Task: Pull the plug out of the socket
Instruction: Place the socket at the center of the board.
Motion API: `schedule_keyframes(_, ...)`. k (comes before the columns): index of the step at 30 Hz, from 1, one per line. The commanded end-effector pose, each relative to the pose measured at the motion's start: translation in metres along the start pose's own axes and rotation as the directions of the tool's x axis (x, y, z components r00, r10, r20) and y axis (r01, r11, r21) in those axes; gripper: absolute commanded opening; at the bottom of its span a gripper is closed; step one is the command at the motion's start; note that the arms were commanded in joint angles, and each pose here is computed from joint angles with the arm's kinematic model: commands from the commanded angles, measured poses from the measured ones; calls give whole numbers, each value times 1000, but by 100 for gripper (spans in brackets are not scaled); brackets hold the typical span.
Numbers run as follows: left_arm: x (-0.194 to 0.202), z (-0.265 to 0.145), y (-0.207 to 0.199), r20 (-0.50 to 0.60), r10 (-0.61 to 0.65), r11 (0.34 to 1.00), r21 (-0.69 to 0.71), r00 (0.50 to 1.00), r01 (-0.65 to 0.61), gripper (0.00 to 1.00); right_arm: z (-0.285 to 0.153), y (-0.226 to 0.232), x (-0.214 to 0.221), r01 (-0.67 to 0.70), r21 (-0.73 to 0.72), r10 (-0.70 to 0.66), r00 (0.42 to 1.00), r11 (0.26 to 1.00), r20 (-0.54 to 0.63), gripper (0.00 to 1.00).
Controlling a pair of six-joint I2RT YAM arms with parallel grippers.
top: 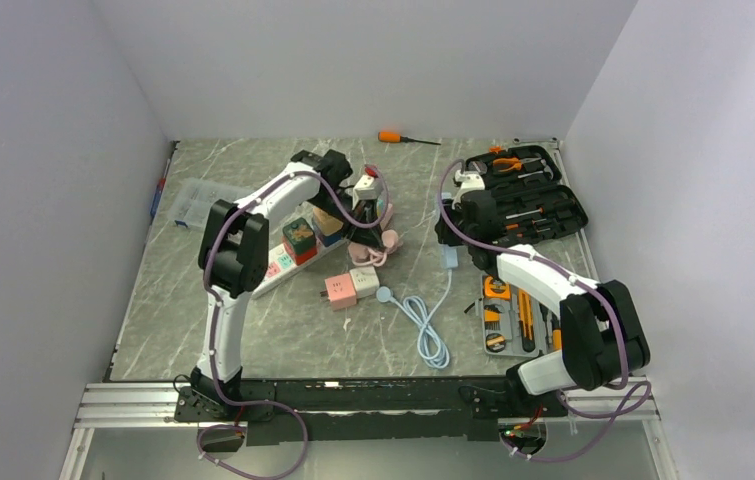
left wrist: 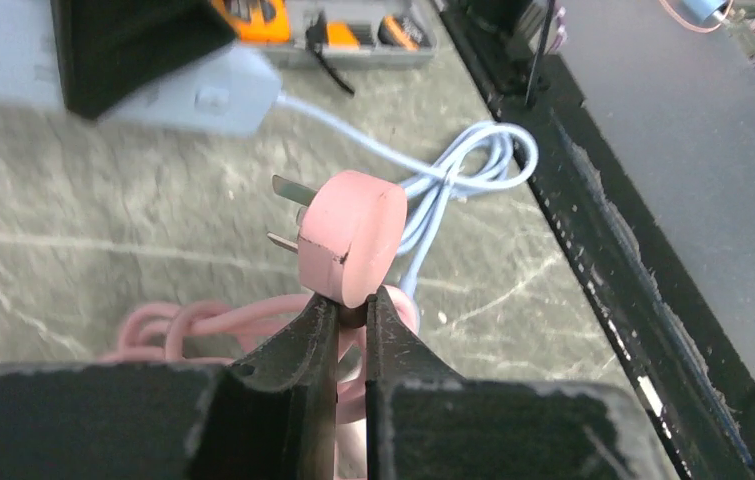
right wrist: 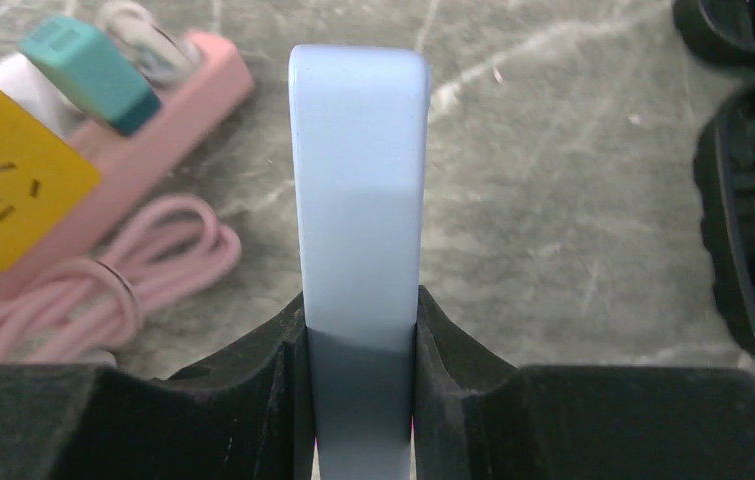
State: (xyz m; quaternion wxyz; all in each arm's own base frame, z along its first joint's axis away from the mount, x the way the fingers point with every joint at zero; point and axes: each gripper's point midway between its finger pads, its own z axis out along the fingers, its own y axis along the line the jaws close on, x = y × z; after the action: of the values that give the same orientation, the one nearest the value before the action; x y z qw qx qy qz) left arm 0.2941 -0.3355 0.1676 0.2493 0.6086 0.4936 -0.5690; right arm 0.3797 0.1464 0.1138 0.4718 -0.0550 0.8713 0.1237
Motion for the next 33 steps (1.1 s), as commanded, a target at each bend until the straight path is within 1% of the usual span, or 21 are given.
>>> schedule_keyframes(1, -4, -4, 21, -32, 95, 989, -107, 995, -98, 0, -12, -22, 12, -78, 129, 80, 997, 989, -15, 17)
schedule_keyframes(5, 20, 6, 39, -86, 47, 988, -140, 995, -59, 0, -16, -25, 18, -120, 152, 123, 992, 981, -11, 21)
schedule_keyframes(8, 29, 9, 67, -124, 36, 969, -237, 992, -65, 0, -16, -27, 16, -146, 175, 151, 988, 974, -19, 29)
schedule_keyframes(9, 28, 7, 79, -130, 42, 956, -284, 991, -78, 0, -16, -27, 16, -154, 181, 161, 987, 971, -26, 32)
schedule_keyframes(12, 24, 0, 109, -136, 27, 916, -393, 990, -79, 0, -17, -27, 13, -176, 197, 185, 982, 965, -31, 37)
schedule_keyframes(15, 19, -8, 134, -140, 21, 871, -484, 990, -87, 0, -19, -26, 9, -198, 202, 206, 978, 959, -19, 37)
schedule_keyframes(18, 17, -14, 150, -135, 14, 833, -547, 991, -86, 0, -24, -23, 9, -190, 203, 195, 981, 960, -2, 39)
schedule_keyframes(23, 26, -21, 163, -146, -40, 796, -603, 988, -57, 0, -29, -14, 16, -160, 196, 165, 986, 967, -10, 59)
schedule_keyframes(24, 27, -21, 163, -147, -45, 792, -608, 988, -55, 1, -29, -11, 16, -154, 192, 160, 987, 969, -12, 64)
schedule_keyframes(25, 28, -22, 161, -150, -56, 791, -610, 987, -48, 6, -29, -10, 18, -152, 191, 158, 987, 970, -17, 69)
schedule_keyframes(28, 22, -23, 148, -145, -103, 807, -590, 984, -2, 37, -31, -5, 14, -149, 180, 156, 988, 972, -24, 75)
schedule_keyframes(29, 21, -23, 141, -140, -133, 817, -576, 981, 28, 60, -32, -3, 12, -148, 175, 154, 988, 973, -21, 76)
schedule_keyframes(30, 16, -22, 132, -134, -151, 828, -559, 979, 52, 85, -35, -2, 10, -147, 171, 151, 988, 974, -14, 78)
schedule_keyframes(31, 12, -22, 122, -129, -175, 839, -538, 976, 79, 98, -37, 1, 7, -145, 165, 148, 989, 976, -4, 79)
schedule_keyframes(33, 4, -27, 101, -117, -213, 846, -518, 970, 124, 99, -44, 8, 1, -139, 145, 138, 990, 980, 16, 80)
